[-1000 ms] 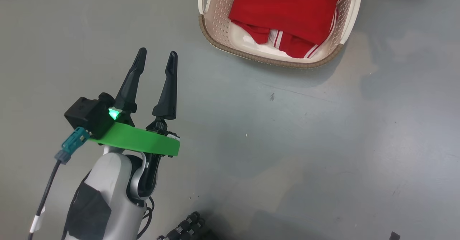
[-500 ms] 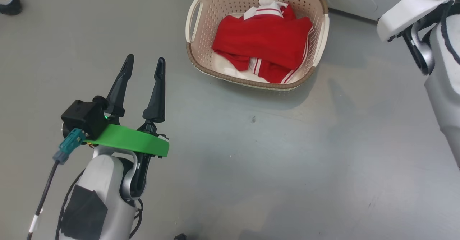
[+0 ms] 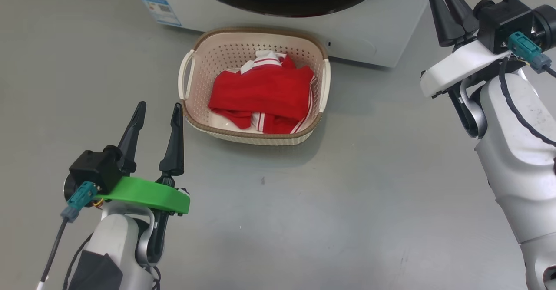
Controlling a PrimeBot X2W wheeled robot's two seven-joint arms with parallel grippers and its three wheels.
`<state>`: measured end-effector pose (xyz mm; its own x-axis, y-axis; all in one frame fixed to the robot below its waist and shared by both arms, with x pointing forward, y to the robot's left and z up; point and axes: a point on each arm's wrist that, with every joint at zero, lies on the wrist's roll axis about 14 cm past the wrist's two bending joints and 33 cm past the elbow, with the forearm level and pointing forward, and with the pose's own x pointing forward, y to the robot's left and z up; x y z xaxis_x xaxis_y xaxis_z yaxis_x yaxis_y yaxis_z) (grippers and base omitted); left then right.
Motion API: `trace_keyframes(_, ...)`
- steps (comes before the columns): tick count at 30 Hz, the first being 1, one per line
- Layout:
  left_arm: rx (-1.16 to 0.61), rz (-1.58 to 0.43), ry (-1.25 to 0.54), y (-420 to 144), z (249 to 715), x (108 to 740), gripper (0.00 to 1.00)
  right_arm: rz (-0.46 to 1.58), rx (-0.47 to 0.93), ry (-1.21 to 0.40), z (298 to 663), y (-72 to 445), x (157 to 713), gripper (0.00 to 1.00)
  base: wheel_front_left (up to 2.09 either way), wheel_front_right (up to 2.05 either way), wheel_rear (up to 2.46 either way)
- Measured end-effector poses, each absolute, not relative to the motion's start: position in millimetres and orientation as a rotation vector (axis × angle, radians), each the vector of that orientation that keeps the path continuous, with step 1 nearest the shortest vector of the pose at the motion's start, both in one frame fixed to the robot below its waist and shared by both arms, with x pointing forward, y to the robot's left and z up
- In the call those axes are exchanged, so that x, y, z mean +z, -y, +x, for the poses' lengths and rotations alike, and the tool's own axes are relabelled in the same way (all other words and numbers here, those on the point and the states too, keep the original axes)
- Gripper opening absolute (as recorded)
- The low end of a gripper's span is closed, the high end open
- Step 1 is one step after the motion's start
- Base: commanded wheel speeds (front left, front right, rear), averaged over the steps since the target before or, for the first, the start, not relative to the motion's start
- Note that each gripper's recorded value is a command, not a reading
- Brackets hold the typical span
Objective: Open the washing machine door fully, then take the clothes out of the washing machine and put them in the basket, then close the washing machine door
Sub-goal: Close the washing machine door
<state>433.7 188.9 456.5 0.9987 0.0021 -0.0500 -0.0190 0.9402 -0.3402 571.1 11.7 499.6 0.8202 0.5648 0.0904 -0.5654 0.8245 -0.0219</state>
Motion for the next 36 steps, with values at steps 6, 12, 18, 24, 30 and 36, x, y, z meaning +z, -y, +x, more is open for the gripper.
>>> trace_keyframes(6,-0.044,-0.349,-0.038,-172.0,432.9,463.6,1.00,0.031,0.471,0.111,552.4,33.3,516.4,0.00,0.00,0.00,0.00)
trace_keyframes(12,-0.069,-0.344,-0.023,-164.8,427.9,471.0,1.00,0.046,0.393,0.105,524.4,65.9,521.3,0.00,0.00,0.00,0.00)
trace_keyframes(18,-0.113,-0.346,-0.006,-149.8,426.6,479.0,1.00,0.040,0.312,0.101,499.3,97.7,522.8,0.00,0.00,0.00,0.00)
trace_keyframes(24,-0.144,-0.349,0.010,-139.0,424.6,486.5,1.00,0.064,0.217,0.108,477.4,127.1,526.1,0.00,0.00,0.00,0.00)
trace_keyframes(30,-0.155,-0.356,0.023,-134.7,424.2,490.9,1.00,0.085,0.141,0.134,460.7,146.3,533.9,1.00,0.00,0.00,0.00)
trace_keyframes(36,-0.186,-0.345,0.025,-124.6,425.2,492.8,1.00,0.098,0.092,0.116,443.3,159.8,525.9,1.00,0.00,0.00,0.00)
